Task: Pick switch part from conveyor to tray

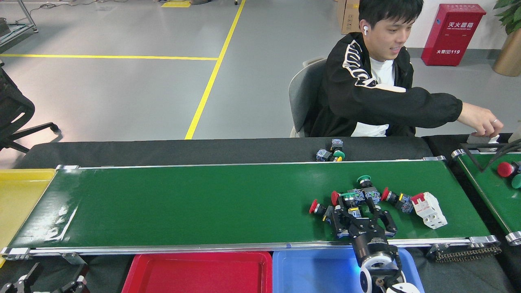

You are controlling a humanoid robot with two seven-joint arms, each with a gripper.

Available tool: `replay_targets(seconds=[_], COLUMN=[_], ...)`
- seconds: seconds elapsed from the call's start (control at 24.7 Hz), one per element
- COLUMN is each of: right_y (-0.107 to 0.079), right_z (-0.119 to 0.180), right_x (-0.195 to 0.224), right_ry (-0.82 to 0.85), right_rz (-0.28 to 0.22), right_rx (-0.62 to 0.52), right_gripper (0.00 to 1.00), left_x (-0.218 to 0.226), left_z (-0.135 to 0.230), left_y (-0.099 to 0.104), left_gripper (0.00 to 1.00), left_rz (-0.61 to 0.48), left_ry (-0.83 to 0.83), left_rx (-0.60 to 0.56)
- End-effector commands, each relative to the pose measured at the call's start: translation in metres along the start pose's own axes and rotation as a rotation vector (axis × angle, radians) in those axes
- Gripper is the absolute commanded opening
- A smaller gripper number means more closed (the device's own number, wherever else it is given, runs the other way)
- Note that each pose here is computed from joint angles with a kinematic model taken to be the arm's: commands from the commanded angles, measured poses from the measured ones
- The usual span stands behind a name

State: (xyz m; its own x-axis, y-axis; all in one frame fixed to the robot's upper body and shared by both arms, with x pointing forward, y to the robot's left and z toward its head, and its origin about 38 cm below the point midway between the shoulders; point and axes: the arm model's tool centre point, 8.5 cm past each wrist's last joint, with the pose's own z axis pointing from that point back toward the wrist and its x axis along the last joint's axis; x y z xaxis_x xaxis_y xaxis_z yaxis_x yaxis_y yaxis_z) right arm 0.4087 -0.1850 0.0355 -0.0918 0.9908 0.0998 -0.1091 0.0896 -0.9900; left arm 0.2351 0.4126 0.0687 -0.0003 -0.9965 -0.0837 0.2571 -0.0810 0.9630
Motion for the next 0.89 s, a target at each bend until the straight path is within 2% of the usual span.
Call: replay_targets(seconds=[0.0, 0.04, 0.08, 0.24, 0.4, 0.57, 0.65, 0.69, 0.77, 0.81, 0.85], right_y=[0.004, 0.004, 0.004, -0.003, -0.031, -0.067, -0.069, -0.063, -0.053, -0.046, -0.037], right_z=[0.001, 0.002, 0.002, 0.002, 0.008, 0.044, 0.069, 0.077, 0.090, 0.095, 0.099], right_x=[0.000, 0.001, 0.002, 0.010, 0.026, 0.057, 0.077, 0.093, 0.130, 0.141, 0.150], right_ry=[-0.029, -0.044, -0.053, -0.093, -0.174, -0.331, -0.449, -0.517, -0.634, -0.659, -0.671], right_rz=[0.019, 0.021, 0.021, 0.007, -0.022, -0.064, -0.083, -0.089, -0.100, -0.093, -0.104], right_rx=[0.016, 0.017, 0.017, -0.004, -0.078, -0.186, -0.191, -0.169, -0.133, -0.112, -0.086], right_gripper=[0.17, 0.07, 0.04, 0.02, 0.02, 0.02, 0.03, 0.03, 0.11, 0.28, 0.70], left_x=[-0.001, -0.001, -0.001, 0.000, 0.000, 0.007, 0.021, 0.030, 0.057, 0.075, 0.088], left_z=[0.000, 0.000, 0.000, -0.001, 0.000, 0.001, -0.003, -0.008, -0.025, -0.036, -0.044], left_y=[0.005, 0.005, 0.005, 0.003, 0.004, 0.006, 0.008, 0.010, 0.019, 0.026, 0.030], left_gripper=[1.00, 1.00, 1.00, 1.00, 1.00, 1.00, 1.00, 1.00, 1.00, 1.00, 1.00], left_rz=[-0.002, -0.002, -0.002, 0.000, -0.003, -0.016, -0.032, -0.035, -0.044, -0.050, -0.056], left_ry=[0.003, 0.003, 0.003, 0.002, 0.000, -0.065, -0.154, -0.195, -0.279, -0.332, -0.374], left_rx=[0.019, 0.019, 0.019, 0.016, 0.018, 0.026, 0.037, 0.045, 0.068, 0.088, 0.099])
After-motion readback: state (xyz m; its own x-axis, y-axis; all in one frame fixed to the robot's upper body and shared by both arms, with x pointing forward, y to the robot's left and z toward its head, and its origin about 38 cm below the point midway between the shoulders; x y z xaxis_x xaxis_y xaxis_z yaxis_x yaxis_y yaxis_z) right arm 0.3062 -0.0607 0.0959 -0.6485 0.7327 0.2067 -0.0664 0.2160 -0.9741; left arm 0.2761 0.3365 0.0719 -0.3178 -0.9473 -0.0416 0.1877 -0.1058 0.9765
